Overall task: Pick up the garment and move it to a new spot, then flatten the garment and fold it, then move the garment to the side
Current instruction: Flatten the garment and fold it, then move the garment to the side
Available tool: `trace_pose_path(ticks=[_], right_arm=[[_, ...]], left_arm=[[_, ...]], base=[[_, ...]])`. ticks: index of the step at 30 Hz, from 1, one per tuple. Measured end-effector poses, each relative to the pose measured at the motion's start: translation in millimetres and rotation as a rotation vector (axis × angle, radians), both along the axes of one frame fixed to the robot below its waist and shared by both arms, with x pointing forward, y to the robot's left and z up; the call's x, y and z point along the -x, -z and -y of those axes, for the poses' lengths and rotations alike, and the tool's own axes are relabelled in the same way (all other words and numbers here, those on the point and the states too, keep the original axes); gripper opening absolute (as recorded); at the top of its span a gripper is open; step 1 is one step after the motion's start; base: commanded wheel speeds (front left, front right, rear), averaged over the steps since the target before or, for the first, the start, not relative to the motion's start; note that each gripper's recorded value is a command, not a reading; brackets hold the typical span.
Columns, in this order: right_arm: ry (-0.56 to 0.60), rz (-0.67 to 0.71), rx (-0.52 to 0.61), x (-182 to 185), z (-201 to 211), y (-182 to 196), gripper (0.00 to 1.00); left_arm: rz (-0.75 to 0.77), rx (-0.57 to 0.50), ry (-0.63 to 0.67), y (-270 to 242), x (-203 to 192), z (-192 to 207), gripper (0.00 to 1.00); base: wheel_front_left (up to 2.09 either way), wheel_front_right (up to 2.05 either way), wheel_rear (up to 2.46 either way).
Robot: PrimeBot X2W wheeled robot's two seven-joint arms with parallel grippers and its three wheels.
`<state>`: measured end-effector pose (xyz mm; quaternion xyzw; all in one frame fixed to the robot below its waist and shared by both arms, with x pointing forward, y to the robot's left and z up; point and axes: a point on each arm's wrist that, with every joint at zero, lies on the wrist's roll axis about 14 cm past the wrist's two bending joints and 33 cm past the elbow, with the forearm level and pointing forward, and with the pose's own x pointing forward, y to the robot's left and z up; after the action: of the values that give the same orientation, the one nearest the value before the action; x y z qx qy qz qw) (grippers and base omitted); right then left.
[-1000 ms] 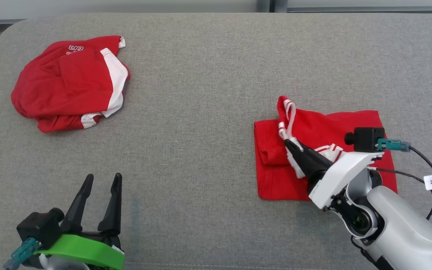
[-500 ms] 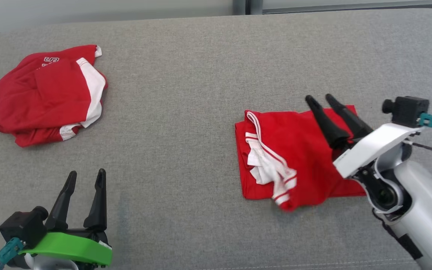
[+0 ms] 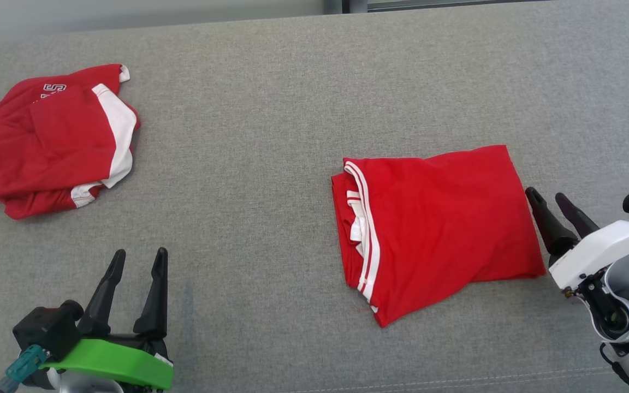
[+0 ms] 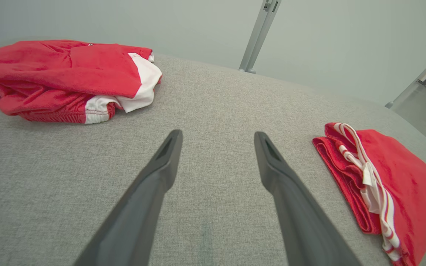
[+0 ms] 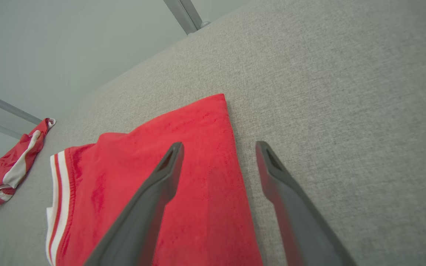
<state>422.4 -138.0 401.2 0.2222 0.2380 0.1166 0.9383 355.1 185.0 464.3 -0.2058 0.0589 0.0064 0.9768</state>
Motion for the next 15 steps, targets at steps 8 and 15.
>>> trace_pose_path(ticks=[8, 15], right_arm=[[-0.038, -0.078, 0.003, 1.4, -9.9, 23.9, 1.0], [-0.104, -0.144, -0.012, 1.6, -23.9, 39.7, 1.0]], left_arm=[[-0.009, -0.013, 0.007, 0.6, -0.2, -0.4, 1.0], [0.0, -0.025, -0.033, -3.4, 1.2, -12.8, 1.0]], base=[[0.0, 0.0, 0.0], [0.0, 0.0, 0.0]])
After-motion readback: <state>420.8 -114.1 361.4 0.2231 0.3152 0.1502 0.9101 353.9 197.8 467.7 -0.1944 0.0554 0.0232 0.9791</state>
